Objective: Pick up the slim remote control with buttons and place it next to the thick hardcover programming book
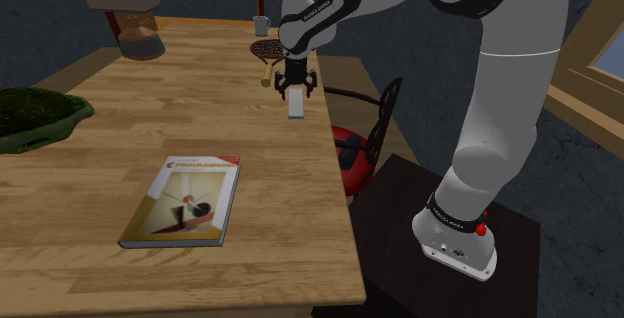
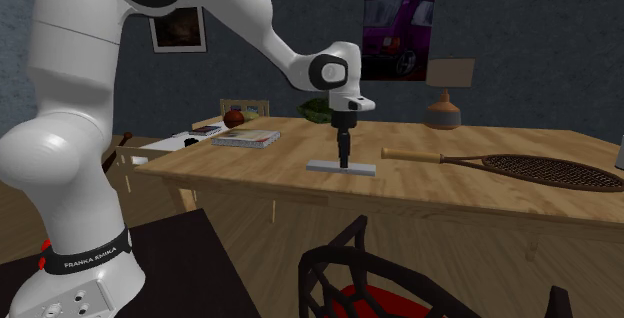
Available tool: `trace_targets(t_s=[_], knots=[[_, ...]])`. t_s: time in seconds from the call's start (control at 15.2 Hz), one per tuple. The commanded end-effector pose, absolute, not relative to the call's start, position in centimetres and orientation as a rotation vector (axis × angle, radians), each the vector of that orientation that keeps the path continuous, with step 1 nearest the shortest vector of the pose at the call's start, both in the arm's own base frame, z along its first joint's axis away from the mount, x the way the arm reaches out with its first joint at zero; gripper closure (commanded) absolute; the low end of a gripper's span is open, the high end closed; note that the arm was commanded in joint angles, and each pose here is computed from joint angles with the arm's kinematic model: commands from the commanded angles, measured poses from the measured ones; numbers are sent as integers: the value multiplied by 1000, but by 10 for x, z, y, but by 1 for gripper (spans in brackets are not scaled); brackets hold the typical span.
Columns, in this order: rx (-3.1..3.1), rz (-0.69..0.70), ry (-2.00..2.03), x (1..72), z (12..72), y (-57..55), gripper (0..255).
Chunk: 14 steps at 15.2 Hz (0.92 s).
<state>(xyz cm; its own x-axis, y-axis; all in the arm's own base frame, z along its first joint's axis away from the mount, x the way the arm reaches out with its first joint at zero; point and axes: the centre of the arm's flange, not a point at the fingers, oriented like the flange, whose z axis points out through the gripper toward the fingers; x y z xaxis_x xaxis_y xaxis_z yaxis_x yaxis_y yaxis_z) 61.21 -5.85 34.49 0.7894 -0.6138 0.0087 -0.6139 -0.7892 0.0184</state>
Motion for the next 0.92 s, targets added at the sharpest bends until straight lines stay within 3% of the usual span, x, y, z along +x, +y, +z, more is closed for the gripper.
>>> trace_targets(t_s=[0.0,0.53,0.59,0.86], knots=[[2952,4,-1013,612,331,-58,0],[2952,4,-1013,612,331,-58,0],[2952,4,-1013,612,331,-58,255],[2952,4,-1013,612,331,-58,255]])
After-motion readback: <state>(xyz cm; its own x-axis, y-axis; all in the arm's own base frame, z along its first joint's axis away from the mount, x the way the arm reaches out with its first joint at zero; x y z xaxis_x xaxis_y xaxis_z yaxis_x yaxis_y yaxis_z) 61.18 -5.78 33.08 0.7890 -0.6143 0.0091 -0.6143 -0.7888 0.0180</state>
